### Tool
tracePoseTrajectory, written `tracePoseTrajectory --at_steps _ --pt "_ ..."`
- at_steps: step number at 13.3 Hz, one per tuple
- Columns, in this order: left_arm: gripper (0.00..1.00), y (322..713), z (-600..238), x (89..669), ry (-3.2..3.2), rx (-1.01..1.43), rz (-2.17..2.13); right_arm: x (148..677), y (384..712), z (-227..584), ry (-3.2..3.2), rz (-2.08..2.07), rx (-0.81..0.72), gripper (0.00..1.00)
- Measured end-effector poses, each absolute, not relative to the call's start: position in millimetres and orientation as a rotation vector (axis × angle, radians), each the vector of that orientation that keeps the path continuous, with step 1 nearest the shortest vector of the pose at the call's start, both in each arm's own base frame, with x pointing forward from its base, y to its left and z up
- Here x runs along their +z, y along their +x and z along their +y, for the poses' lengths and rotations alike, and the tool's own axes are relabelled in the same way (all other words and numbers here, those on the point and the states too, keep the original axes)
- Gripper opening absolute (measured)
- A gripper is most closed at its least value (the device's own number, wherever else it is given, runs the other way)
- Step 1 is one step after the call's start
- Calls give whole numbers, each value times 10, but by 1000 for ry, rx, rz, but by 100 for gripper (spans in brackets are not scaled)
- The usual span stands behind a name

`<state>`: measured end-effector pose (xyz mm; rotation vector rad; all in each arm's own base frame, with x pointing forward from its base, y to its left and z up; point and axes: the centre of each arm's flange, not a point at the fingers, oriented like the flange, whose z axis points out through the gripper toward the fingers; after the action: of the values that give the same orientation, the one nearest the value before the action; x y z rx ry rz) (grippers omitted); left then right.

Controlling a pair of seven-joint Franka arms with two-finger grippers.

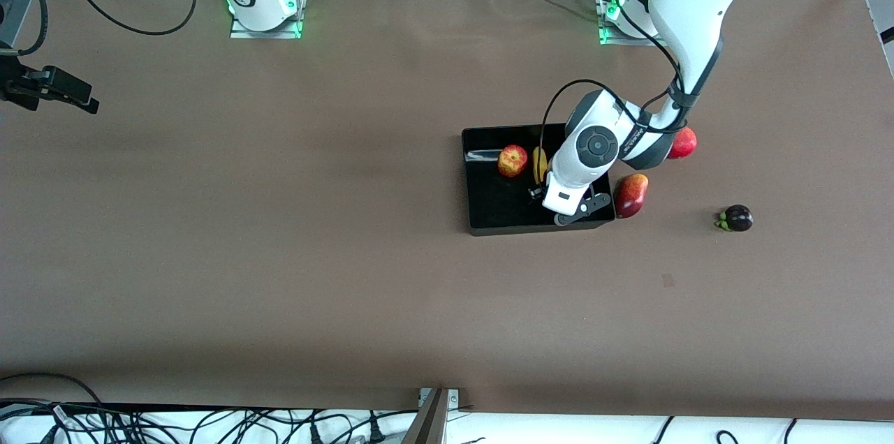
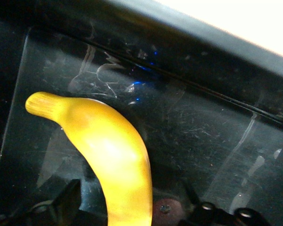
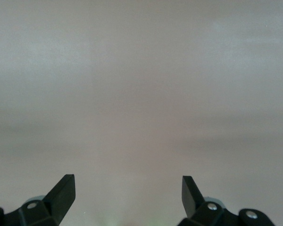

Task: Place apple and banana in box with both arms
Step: 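Lower the banana into the box and open the left gripper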

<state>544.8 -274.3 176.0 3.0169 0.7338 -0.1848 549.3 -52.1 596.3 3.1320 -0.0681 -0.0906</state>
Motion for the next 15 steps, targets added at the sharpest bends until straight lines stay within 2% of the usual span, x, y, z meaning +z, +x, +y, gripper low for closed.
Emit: tracePoseTrajectory --at_steps 6,12,15 --pt "100 5620 -2758 2105 3070 -269 745 5963 5493 -521 3132 -68 -91 100" --pt "100 5740 -2682 3383 3157 -332 733 5962 5494 -515 3138 -69 -90 100" --pt "100 5904 -2281 4069 3146 -326 689 5962 5495 -514 3138 -69 -90 100"
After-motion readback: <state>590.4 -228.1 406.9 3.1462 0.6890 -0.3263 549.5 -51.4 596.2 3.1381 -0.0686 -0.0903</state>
